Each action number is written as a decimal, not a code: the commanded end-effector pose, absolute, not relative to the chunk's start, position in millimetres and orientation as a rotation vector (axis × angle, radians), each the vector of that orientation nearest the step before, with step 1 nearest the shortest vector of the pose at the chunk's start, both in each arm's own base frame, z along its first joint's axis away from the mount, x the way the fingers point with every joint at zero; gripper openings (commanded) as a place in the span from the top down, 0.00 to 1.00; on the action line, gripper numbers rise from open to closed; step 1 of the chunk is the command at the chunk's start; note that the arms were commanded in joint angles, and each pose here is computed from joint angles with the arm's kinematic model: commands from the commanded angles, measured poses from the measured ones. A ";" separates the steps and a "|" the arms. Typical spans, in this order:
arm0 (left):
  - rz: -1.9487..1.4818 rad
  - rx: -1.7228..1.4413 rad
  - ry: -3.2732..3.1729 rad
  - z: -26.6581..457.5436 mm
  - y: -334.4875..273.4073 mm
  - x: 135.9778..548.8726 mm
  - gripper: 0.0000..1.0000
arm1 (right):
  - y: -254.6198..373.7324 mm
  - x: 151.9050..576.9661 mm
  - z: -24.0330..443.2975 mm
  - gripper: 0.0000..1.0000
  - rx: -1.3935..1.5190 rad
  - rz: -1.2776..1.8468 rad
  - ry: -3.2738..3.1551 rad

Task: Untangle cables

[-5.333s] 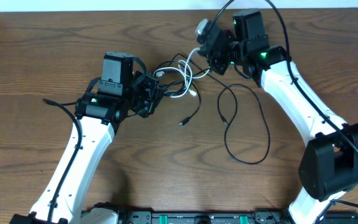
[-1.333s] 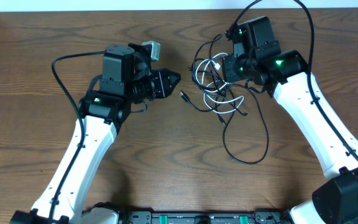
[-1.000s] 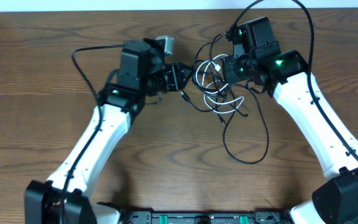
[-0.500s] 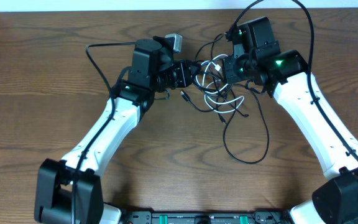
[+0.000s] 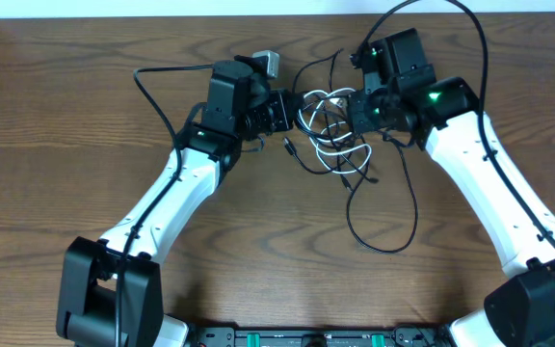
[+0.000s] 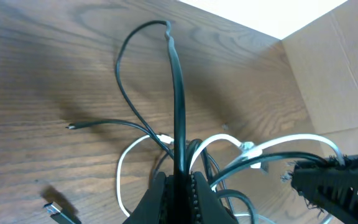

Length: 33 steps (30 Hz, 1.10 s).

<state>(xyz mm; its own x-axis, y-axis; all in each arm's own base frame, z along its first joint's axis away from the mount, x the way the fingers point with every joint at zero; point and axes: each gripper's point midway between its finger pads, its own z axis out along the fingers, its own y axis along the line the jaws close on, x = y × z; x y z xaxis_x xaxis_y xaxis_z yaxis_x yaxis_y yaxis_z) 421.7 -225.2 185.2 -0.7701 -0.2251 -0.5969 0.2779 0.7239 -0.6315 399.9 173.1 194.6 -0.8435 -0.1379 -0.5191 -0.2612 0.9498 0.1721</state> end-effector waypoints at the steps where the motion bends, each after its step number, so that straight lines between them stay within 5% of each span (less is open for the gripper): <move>1: -0.902 -0.076 2.247 180.9 -195.8 438.3 0.92 | 132.0 411.1 191.0 0.99 -0.103 0.261 2.613; 16: -0.944 -0.147 2.140 223.6 -141.9 444.6 0.93 | 12.8 421.4 192.4 0.99 0.237 0.433 2.610; 23: -0.947 -0.154 2.094 246.6 -119.9 438.2 0.93 | 47.0 417.4 206.4 0.99 -0.040 0.669 2.547; 33: -0.796 -0.118 2.292 213.2 -100.7 402.6 0.92 | 79.2 412.0 203.0 0.99 -0.177 0.644 2.568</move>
